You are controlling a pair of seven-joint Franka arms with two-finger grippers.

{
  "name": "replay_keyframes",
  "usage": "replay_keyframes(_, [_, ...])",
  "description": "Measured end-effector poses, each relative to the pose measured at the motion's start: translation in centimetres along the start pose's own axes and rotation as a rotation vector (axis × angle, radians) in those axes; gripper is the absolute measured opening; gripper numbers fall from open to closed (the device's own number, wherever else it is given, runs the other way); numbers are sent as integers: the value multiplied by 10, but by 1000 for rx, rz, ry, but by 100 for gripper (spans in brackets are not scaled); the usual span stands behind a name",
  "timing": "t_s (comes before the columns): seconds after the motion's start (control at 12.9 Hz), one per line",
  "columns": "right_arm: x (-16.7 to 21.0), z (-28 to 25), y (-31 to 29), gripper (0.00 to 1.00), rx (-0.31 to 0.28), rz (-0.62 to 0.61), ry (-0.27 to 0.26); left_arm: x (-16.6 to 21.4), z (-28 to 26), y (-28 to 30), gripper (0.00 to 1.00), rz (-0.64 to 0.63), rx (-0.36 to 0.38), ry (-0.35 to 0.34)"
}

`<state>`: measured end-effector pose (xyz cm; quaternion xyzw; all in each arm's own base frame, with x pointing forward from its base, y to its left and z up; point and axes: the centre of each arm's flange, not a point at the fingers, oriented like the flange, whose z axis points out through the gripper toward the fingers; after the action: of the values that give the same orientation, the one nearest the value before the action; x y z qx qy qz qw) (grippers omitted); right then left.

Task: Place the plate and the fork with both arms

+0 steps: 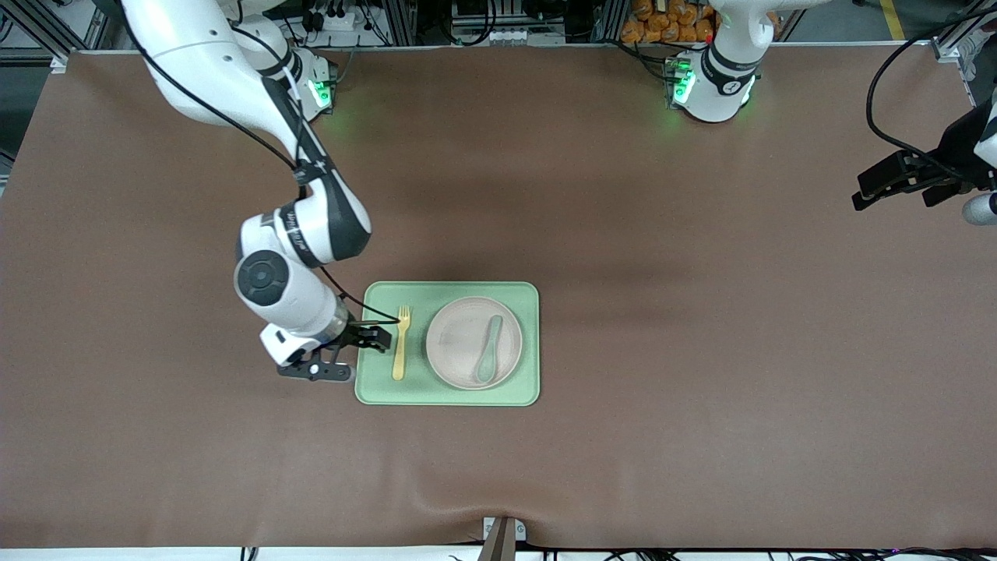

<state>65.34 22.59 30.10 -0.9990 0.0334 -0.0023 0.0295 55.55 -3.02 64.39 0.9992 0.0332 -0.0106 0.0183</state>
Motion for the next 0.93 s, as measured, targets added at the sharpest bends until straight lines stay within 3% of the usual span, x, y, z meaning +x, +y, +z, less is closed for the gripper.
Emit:
replay_keyframes(0.23, [7, -55, 57, 100, -22, -55, -100, 0, -1, 0, 100, 1, 0, 1])
replay_keyframes(0.54, [23, -131, 159, 100, -3, -90, -184, -2, -2, 4, 100, 9, 0, 3])
replay_keyframes(0.78, [17, -177, 186, 100, 10, -115, -217, -4, -2, 19, 100, 43, 36, 6])
replay_keyframes(0.93, [3, -222, 188, 100, 13, -116, -202, -7, -1, 34, 100, 72, 57, 7])
